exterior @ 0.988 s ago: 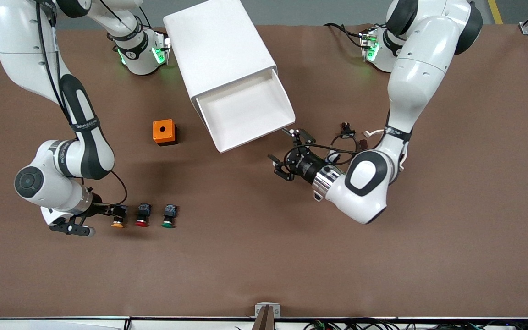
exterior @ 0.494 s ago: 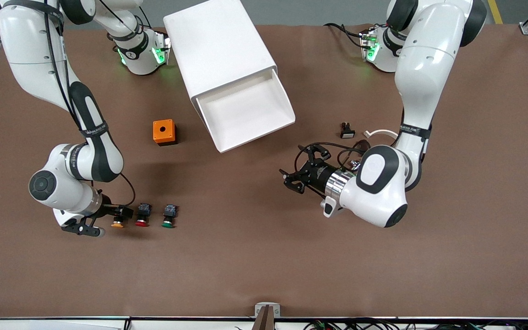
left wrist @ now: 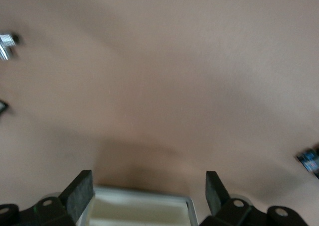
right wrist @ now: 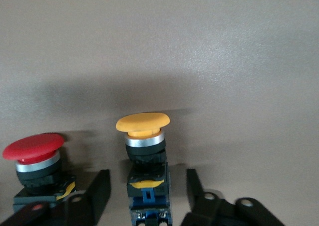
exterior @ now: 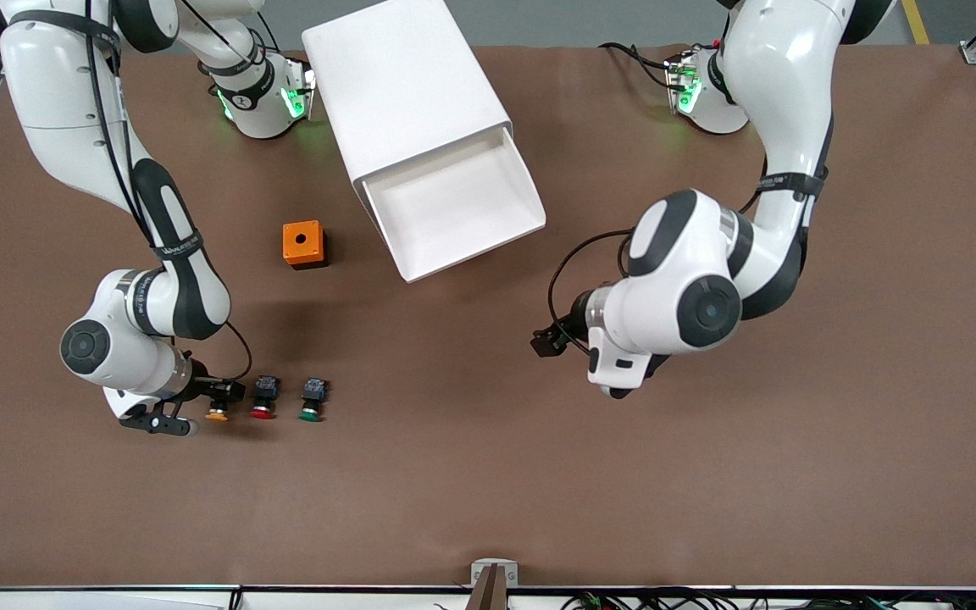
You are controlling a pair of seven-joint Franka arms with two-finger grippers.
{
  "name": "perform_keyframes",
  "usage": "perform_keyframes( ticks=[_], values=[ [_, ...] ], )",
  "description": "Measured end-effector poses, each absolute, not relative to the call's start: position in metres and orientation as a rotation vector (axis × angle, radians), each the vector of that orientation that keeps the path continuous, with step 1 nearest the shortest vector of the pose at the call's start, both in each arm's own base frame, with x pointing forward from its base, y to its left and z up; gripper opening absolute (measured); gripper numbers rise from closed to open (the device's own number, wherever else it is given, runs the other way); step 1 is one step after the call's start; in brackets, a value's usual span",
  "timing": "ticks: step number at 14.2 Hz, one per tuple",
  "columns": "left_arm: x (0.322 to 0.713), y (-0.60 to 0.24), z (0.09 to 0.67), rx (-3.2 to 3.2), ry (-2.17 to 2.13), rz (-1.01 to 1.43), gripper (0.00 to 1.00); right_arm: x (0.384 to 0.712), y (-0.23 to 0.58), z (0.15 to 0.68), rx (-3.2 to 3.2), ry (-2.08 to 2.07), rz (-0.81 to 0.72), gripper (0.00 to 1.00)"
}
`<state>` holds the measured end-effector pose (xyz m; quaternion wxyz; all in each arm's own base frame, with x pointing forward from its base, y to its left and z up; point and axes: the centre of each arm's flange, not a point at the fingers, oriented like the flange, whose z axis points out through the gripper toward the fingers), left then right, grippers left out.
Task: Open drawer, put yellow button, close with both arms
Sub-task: 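Grasp the yellow button with the right gripper while the left gripper withdraws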
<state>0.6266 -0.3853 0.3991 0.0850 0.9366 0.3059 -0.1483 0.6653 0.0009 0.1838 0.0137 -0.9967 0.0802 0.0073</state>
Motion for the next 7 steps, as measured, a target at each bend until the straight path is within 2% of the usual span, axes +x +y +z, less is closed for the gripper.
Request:
perform_keyframes(
  ticks=[3,7],
  values=[
    [0.622,-0.394,0.398,2.880,0.874,-0.329,1.00,0.665,0.001,0.183,-3.104,0.249,0.028,0.33],
    [0.618,-0.400,0.394,2.925,0.854,-0.289,1.00,0.673,0.007,0.211,-3.095,0.249,0.059,0.34]
  ],
)
